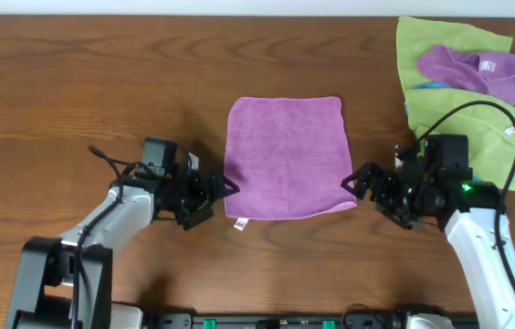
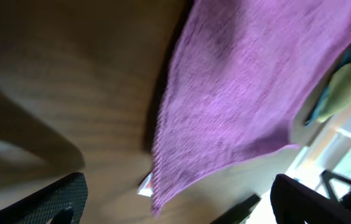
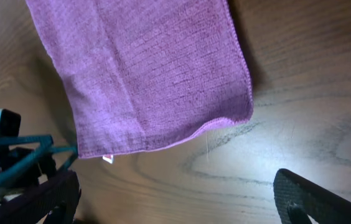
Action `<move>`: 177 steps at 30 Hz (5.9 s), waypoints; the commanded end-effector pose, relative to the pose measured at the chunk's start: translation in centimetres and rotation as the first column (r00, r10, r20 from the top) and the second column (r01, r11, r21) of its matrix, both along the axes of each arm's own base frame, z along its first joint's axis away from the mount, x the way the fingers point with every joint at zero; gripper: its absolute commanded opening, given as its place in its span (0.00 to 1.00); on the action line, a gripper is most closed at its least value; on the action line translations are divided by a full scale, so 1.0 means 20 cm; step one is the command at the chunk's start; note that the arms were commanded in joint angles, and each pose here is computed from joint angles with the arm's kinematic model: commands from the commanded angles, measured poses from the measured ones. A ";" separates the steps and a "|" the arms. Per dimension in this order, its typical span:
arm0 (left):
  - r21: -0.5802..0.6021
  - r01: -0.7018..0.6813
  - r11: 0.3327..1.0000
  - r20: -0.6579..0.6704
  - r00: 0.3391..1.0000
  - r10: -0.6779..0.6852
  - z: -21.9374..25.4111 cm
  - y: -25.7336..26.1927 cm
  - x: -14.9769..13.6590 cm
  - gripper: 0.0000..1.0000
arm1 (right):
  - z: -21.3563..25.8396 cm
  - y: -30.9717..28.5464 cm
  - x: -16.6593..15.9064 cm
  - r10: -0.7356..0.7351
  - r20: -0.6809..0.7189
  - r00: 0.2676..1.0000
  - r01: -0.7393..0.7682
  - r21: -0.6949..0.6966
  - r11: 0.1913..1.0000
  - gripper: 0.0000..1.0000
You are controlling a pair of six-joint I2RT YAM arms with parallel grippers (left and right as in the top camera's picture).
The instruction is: Fold the cloth
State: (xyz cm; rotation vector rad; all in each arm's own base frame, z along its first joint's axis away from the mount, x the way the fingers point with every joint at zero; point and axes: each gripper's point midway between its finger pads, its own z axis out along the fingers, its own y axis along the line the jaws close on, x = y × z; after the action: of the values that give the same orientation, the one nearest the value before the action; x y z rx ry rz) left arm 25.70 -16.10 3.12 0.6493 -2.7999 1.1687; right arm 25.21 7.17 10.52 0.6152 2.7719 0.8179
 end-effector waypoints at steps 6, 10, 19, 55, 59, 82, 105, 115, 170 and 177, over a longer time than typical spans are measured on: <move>-0.042 -0.093 0.995 -0.046 0.995 0.091 -0.02 -0.03 0.00 0.95 | 0.02 0.02 -0.01 -0.022 -0.014 1.000 0.022 0.054 0.998 0.99; -0.021 -0.071 0.997 -0.034 0.997 0.070 -0.03 -0.07 -0.01 0.95 | 0.02 0.02 -0.01 -0.040 -0.025 0.999 0.042 0.060 0.997 0.99; 0.041 -0.075 0.996 -0.004 0.997 0.075 -0.06 -0.11 0.00 0.96 | 0.04 0.06 -0.02 -0.025 -0.031 0.999 0.028 0.110 0.994 0.99; -0.128 0.041 0.991 0.045 0.998 -0.036 -0.06 -0.17 0.04 0.06 | -0.40 -0.05 -0.03 -0.219 -0.186 0.958 0.221 -0.011 0.975 0.83; -0.141 0.054 0.989 0.033 0.998 -0.050 -0.06 -0.18 0.01 0.06 | -0.46 -0.04 -0.04 -0.255 -0.233 0.938 0.261 -0.002 0.965 0.80; -0.130 0.098 0.987 0.058 0.994 -0.091 -0.07 -0.17 -0.01 0.06 | -0.58 0.05 0.04 -0.249 -0.227 0.942 0.248 -0.033 0.968 0.22; -0.154 0.166 0.974 0.159 0.977 -0.142 0.22 -0.03 -0.14 0.06 | -0.24 0.25 -0.09 -0.018 -0.016 1.000 0.017 -0.043 0.999 0.01; -0.120 0.128 0.984 0.187 0.977 -0.104 0.31 -0.01 -0.15 0.06 | -0.06 0.21 -0.12 -0.054 0.121 0.991 0.063 -0.068 0.996 0.01; 0.049 -0.230 0.972 0.453 0.873 0.183 0.08 0.14 0.72 0.06 | -0.30 0.23 0.78 -0.043 0.460 0.887 0.173 -0.244 0.954 0.01; 0.068 -0.234 0.970 0.453 0.874 0.179 0.05 0.15 0.75 0.06 | -0.34 0.22 0.84 -0.024 0.465 0.885 0.173 -0.280 0.944 0.01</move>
State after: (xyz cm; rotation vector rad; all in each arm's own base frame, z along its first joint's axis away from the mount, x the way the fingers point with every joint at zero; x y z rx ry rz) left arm 39.73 -13.71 4.23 0.7879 -3.2244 1.3788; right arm 41.09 11.91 3.68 0.4605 2.3578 0.4797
